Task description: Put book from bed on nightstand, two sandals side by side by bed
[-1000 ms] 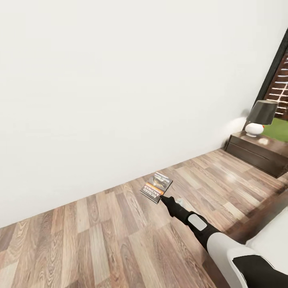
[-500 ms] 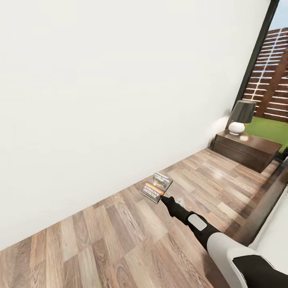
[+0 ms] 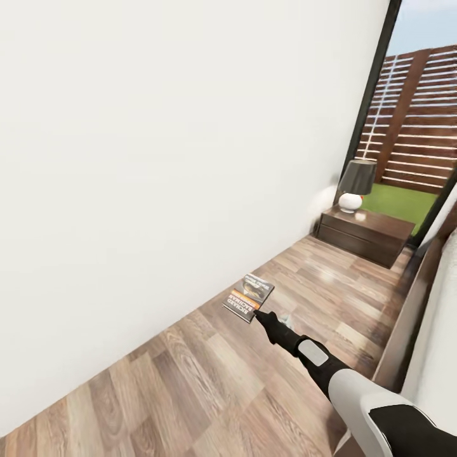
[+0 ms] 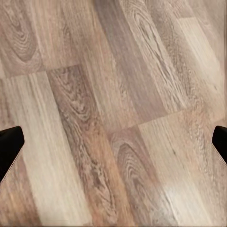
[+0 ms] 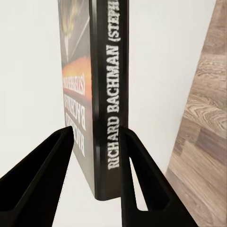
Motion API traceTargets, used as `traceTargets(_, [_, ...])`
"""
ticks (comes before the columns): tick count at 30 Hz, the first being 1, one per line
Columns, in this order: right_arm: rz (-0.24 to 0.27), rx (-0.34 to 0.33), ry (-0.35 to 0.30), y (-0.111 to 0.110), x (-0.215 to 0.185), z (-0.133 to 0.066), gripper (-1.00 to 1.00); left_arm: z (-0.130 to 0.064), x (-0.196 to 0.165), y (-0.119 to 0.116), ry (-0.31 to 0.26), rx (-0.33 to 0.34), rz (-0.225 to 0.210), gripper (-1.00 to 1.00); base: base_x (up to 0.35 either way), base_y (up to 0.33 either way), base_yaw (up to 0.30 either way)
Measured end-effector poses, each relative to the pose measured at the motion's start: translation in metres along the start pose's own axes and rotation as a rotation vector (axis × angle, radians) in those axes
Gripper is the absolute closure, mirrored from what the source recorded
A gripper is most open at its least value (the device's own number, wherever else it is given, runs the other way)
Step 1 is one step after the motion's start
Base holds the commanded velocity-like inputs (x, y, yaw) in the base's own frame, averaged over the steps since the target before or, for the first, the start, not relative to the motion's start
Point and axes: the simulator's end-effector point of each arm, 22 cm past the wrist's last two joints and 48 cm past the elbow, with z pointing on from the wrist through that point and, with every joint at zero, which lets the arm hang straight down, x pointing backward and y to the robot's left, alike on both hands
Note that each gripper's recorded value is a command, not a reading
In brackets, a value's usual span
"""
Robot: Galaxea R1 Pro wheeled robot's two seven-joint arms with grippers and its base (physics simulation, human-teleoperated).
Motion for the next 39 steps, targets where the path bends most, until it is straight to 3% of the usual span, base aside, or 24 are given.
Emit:
traceTargets(26, [-0.01, -0.014, -0.005, 0.011, -0.003, -0.003, 1.0, 0.0, -0.007, -0.003, -0.017, 0.008, -0.001, -1.0, 0.293, 0.218, -0.261])
traceTargets(39, [-0.015, -0.022, -0.009, 0.017, -0.004, -0.004, 1.0, 0.001, -0.011, -0.005, -0.025, 0.012, -0.001, -1.0, 0.259, 0.054, -0.261])
